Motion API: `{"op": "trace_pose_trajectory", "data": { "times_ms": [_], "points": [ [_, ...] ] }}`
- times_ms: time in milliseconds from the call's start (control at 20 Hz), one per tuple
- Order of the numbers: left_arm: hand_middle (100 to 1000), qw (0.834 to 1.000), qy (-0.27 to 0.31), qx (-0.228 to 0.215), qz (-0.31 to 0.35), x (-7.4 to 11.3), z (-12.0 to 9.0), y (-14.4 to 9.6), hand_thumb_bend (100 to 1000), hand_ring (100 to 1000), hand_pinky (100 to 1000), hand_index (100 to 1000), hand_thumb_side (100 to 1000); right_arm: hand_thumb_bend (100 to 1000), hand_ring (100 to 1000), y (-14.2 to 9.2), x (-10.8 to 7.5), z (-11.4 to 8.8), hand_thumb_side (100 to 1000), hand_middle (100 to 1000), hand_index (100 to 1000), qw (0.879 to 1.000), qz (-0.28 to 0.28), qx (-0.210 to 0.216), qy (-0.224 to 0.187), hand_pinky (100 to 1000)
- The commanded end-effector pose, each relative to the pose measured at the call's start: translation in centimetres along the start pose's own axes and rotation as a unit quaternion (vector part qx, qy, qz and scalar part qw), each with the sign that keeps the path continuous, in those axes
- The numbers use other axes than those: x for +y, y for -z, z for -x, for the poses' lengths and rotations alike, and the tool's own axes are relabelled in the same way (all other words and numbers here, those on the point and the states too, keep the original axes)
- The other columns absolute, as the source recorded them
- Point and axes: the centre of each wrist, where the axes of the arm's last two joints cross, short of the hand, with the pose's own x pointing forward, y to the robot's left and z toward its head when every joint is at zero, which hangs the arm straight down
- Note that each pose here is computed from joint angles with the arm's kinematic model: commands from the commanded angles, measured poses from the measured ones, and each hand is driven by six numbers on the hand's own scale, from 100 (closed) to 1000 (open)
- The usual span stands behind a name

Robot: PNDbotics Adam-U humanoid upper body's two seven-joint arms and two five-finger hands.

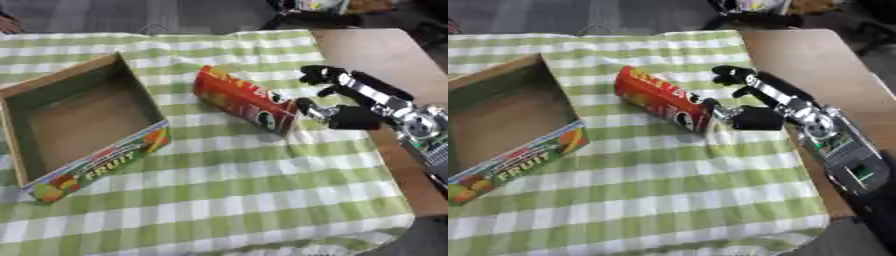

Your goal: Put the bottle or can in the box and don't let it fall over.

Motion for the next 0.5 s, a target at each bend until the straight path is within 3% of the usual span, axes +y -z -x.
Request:
{"op": "trace_pose_trajectory", "data": {
  "times_ms": [50,500],
  "points": [
    [548,1.0,0.009,-0.014,0.001,0.54,-0.57,0.34,100,631,607,702,699,237,940,0.06,-0.88,-0.22,604,868,977,1.0,0.006,0.005,-0.016,844],
    [549,1.0,0.008,-0.016,0.002,0.48,-0.67,0.39,100,631,608,703,699,280,940,0.8,-0.56,0.0,590,862,968,1.0,-0.001,0.01,-0.014,843]
  ]
}}
